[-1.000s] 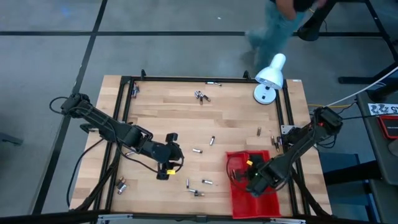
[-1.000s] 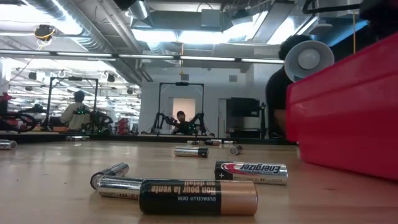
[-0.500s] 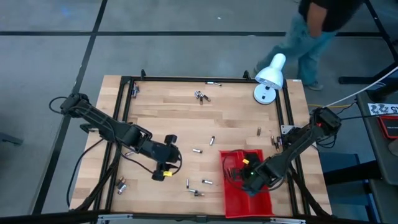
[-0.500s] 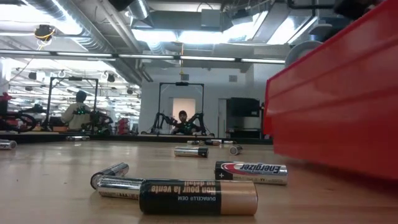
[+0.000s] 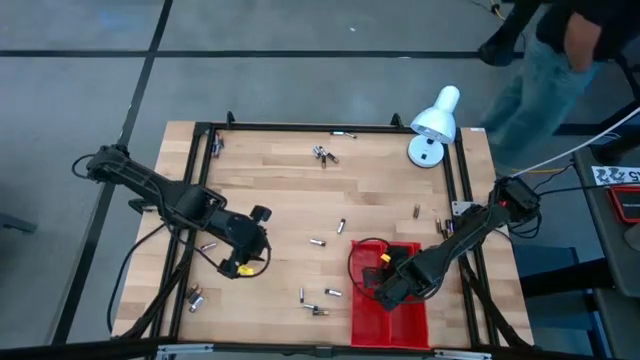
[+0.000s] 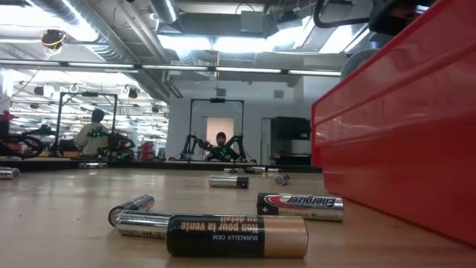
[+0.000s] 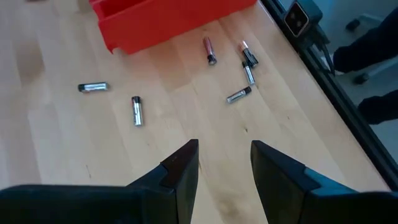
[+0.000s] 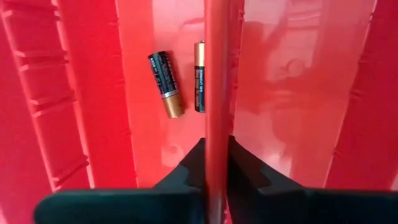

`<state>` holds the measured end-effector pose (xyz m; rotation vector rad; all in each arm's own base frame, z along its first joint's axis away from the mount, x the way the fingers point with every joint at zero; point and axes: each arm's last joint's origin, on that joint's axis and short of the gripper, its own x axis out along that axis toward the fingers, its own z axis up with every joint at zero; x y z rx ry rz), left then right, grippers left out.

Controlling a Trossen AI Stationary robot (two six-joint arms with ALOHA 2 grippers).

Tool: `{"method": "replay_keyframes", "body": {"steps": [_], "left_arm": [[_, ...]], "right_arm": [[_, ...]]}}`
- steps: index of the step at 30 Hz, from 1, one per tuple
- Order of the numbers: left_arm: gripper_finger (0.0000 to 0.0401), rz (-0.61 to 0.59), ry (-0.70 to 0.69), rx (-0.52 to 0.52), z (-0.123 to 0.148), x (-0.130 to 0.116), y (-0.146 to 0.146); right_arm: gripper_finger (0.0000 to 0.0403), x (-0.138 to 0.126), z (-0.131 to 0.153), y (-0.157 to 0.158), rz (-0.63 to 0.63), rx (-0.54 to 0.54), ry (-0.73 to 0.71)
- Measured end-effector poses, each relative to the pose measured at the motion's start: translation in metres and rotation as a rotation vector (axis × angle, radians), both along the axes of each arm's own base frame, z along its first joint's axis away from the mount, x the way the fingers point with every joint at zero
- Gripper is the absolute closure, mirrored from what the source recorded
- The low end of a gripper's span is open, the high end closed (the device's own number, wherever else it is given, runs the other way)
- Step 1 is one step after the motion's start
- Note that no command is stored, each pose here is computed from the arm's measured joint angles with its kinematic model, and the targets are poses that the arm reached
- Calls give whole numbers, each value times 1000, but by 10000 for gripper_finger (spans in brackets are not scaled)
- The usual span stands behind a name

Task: Sort batteries
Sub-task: Adjust the red bins, then put the silver battery into the right red bin

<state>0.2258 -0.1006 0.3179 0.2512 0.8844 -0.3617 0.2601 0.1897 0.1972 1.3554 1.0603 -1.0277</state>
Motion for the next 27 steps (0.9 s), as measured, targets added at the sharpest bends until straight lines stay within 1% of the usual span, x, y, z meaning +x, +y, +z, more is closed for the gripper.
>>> {"method": "replay_keyframes", "body": {"steps": [8,12,15,21,24,27], "left_arm": [[265,-32,9,24,0,-3,0],[265,-34,14,36,-1,-3,2],[265,-36,11,42,-1,-2,2],[265,-19,-14,45,0,2,8],[265,-6,-60,26,-2,7,9],[265,5,-119,-20,-9,14,8]], "right_arm": [[253,1,1,0,26,4,3],[219,-1,8,-1,24,25,-11],[209,-5,20,-4,17,28,-48],[207,-14,48,-14,-3,3,-179],[207,-19,63,-20,3,-28,-261],[207,-24,79,-27,25,-100,-360]]}}
